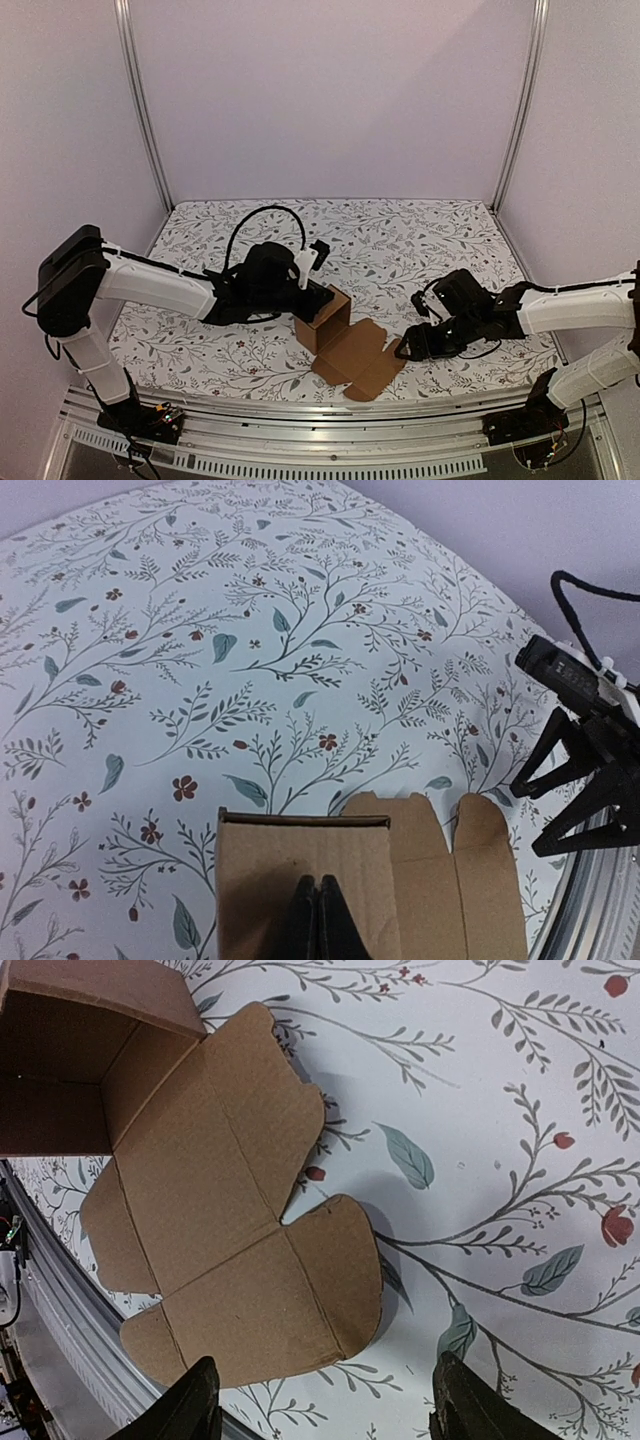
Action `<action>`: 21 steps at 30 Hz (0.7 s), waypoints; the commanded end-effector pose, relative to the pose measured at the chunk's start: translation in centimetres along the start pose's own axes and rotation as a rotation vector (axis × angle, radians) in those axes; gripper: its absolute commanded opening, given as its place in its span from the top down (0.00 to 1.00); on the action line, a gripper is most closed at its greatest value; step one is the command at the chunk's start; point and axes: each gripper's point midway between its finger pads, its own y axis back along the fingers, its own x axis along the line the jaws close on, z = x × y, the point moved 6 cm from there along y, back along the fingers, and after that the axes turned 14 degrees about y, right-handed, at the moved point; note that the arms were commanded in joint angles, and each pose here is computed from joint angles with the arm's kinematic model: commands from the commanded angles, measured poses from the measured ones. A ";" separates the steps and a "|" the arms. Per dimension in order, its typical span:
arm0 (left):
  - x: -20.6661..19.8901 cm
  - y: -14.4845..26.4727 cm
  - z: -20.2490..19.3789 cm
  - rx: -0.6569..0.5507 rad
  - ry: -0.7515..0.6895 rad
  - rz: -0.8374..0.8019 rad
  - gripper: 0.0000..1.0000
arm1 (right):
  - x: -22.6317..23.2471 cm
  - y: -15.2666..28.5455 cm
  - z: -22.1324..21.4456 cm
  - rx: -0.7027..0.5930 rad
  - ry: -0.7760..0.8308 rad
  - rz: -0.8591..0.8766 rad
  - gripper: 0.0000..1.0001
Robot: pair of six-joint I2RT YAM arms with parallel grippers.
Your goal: Fold the paper box
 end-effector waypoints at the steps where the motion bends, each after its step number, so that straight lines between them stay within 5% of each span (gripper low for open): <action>1: 1.2 0.3 -1.7 0.066 0.021 0.039 1.00 | -0.1 -1.1 -0.2 -0.006 -0.057 0.073 0.29; 21: 1.0 0.5 -2.0 0.061 0.026 0.039 1.00 | -0.2 -3.0 -2.4 -0.067 -0.128 0.277 0.32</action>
